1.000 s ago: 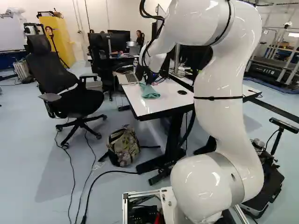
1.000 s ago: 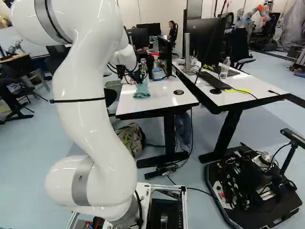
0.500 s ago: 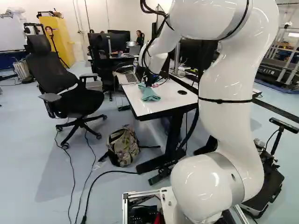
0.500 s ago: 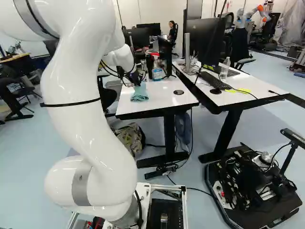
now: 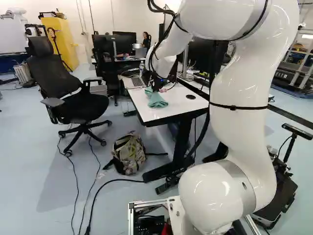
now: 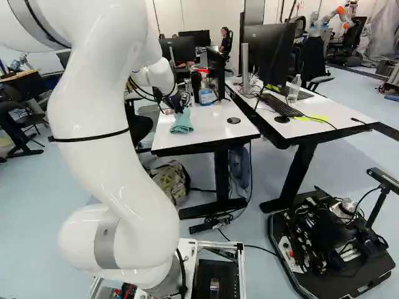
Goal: Clean the table with the green towel
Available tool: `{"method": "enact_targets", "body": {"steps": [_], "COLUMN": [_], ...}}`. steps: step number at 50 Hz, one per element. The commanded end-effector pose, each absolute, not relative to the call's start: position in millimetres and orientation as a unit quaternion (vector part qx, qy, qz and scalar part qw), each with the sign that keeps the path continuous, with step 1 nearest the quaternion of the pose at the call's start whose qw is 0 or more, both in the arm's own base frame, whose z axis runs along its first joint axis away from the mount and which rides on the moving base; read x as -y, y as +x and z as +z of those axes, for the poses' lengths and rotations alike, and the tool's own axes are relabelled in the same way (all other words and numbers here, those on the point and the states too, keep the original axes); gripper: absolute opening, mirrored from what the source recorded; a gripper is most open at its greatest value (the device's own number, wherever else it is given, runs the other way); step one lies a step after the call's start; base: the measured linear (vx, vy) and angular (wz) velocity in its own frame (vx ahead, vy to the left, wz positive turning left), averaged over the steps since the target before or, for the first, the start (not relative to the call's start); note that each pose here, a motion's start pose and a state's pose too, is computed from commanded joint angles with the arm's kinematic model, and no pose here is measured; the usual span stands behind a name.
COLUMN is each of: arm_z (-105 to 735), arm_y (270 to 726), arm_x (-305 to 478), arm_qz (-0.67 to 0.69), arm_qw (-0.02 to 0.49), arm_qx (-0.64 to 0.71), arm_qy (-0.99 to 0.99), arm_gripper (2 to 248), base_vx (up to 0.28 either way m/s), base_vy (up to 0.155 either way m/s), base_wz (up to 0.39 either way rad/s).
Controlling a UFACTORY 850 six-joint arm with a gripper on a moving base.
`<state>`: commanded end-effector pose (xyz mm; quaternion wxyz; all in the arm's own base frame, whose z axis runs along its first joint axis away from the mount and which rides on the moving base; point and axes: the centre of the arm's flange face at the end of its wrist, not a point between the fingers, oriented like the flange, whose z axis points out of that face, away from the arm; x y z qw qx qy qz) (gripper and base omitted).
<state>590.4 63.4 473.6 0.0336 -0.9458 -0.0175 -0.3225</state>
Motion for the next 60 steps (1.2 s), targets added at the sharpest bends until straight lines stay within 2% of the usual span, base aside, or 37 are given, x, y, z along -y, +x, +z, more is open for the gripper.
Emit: {"method": "enact_targets", "body": {"steps": [21, 60], "arm_z": [487.5, 513.6], "arm_y": [594.7, 632.1], "arm_x": [-47.0, 17.7], "arm_qz": [-0.336, -0.369], "arm_qw": [0.03, 0.013], "arm_qx": [0.004, -0.045], "arm_qy": [-0.942, -0.928], "arm_gripper": [27, 27], "base_vx": [0.0, 0.0], "base_vy": [0.0, 0.0], "base_wz": [0.0, 0.0]}}
